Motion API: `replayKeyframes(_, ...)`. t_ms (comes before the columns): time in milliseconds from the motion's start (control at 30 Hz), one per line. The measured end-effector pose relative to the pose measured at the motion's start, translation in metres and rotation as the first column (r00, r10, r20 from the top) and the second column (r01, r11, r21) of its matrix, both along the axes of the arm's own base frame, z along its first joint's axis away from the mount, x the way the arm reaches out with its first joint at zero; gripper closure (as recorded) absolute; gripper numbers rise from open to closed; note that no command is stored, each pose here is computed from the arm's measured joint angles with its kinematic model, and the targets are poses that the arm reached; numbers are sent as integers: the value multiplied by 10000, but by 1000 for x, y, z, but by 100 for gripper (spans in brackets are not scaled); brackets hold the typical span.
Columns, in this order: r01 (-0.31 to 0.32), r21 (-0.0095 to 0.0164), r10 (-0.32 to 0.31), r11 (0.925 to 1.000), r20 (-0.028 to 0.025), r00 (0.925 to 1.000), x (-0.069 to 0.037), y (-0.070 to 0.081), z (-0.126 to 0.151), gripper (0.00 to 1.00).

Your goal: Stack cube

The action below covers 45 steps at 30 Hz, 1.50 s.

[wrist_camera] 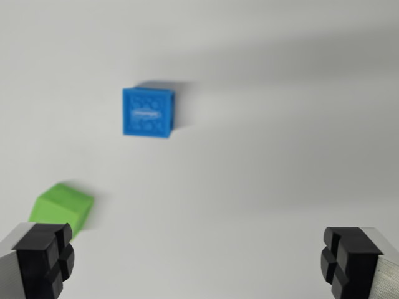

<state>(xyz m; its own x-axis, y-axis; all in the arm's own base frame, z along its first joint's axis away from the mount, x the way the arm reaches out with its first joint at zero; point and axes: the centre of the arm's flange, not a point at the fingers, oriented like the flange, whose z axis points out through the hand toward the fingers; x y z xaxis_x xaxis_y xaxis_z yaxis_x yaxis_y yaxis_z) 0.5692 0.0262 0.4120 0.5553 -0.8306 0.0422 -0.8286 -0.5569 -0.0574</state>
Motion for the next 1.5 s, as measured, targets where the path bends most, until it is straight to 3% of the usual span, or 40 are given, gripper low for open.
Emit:
replayKeyframes(767, 1058, 44, -1057, 9944, -186, 9942, -22, 52, -46, 0)
replayKeyframes(1133, 1625, 50, -1623, 9867, -294, 9863, -33, 79, -71, 0)
replayKeyframes(1500, 2297, 58, -2292, 9732, -420, 9725, -46, 113, -102, 0)
